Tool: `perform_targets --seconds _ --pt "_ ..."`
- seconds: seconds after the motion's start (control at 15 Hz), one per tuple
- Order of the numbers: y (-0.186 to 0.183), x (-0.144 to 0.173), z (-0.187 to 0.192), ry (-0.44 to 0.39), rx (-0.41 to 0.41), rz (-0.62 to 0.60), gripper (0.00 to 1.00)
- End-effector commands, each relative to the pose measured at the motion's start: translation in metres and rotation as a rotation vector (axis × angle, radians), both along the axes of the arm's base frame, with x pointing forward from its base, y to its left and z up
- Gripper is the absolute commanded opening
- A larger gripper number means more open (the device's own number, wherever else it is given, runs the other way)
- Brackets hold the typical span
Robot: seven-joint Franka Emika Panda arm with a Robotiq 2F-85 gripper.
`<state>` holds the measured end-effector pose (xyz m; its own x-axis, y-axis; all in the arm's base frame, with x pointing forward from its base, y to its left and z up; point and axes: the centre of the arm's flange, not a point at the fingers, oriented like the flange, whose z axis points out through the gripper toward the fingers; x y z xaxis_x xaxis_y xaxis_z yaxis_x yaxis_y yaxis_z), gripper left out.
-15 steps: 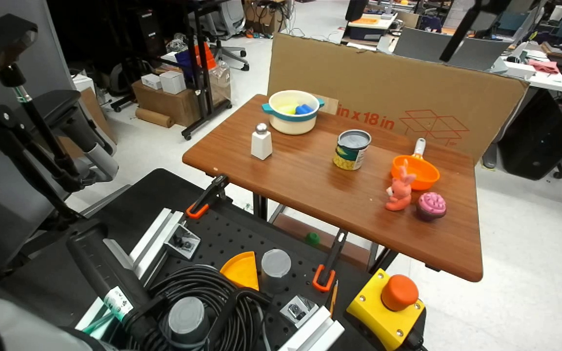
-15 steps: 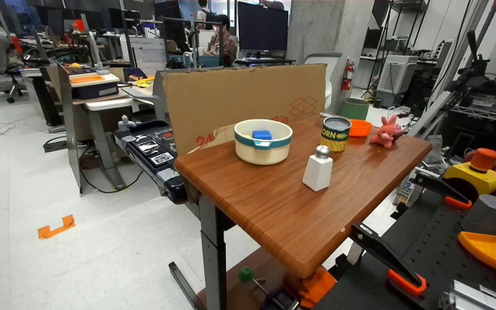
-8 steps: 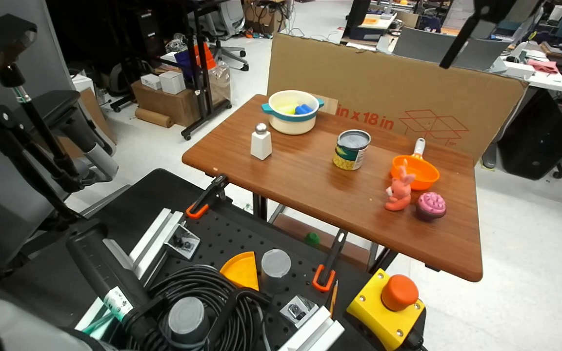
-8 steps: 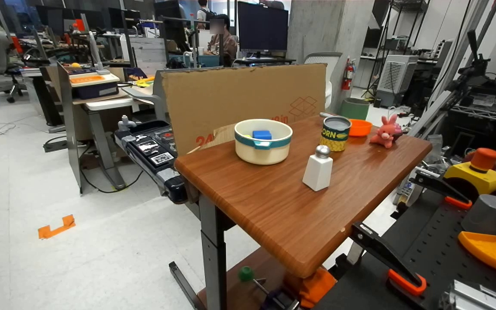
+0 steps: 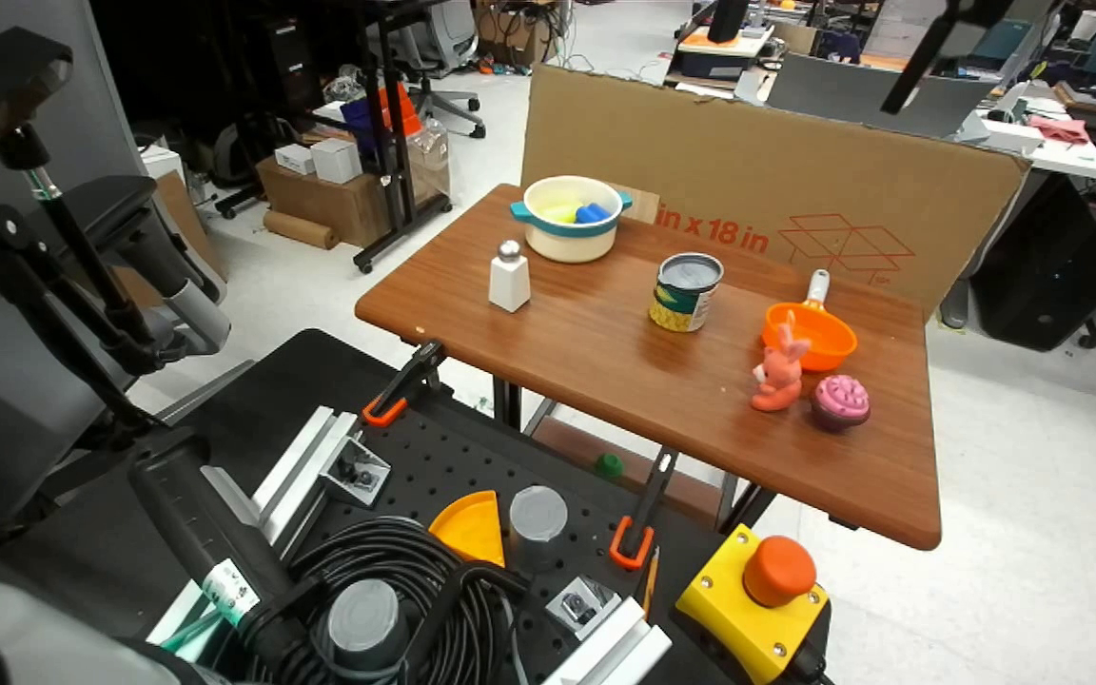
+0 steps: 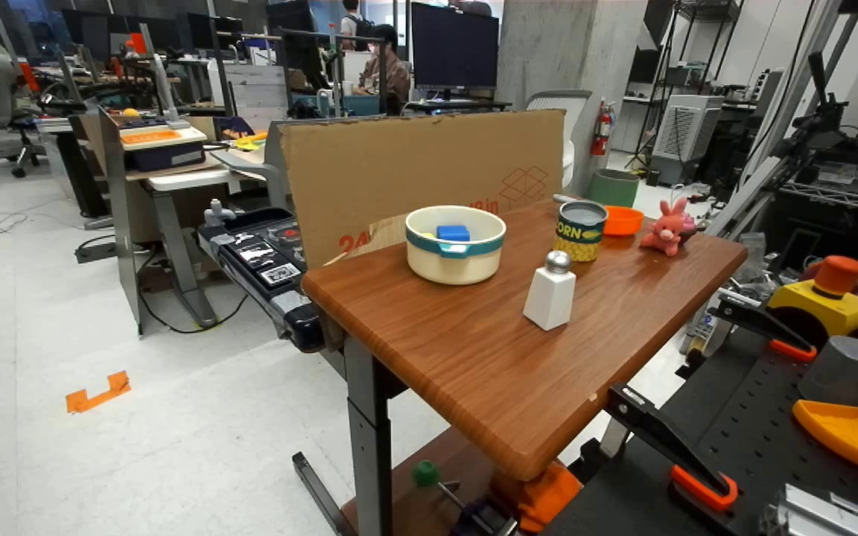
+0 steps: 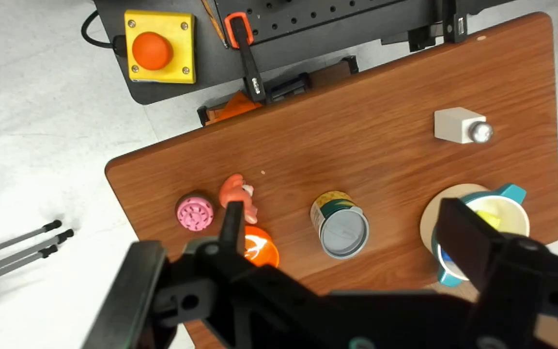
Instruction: Uncover the bottle of corn and put the lid on the table
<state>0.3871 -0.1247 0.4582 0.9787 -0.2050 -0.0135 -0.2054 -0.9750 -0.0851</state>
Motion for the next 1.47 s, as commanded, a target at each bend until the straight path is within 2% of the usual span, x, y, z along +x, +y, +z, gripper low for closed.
perform_targets --seconds 0.0,0.27,0.53,0.73,1.0,1.13,1.4 --pt "0.001 0.053 0.004 0.065 -0.007 0.005 1.00" --pt "0.011 0.083 -0.009 0.130 -0.003 0.093 1.00" --pt "0.020 0.095 -0.021 0.134 0.009 0.240 1.00" --pt "0.018 0.099 -0.024 0.123 0.035 0.231 1.00" --pt "0.009 0.100 -0.021 0.157 0.024 0.130 1.00" --pt "0.005 0.103 -0.019 0.124 0.022 0.109 1.00" --pt "0.006 0.123 -0.020 -0.113 0.008 0.029 1.00"
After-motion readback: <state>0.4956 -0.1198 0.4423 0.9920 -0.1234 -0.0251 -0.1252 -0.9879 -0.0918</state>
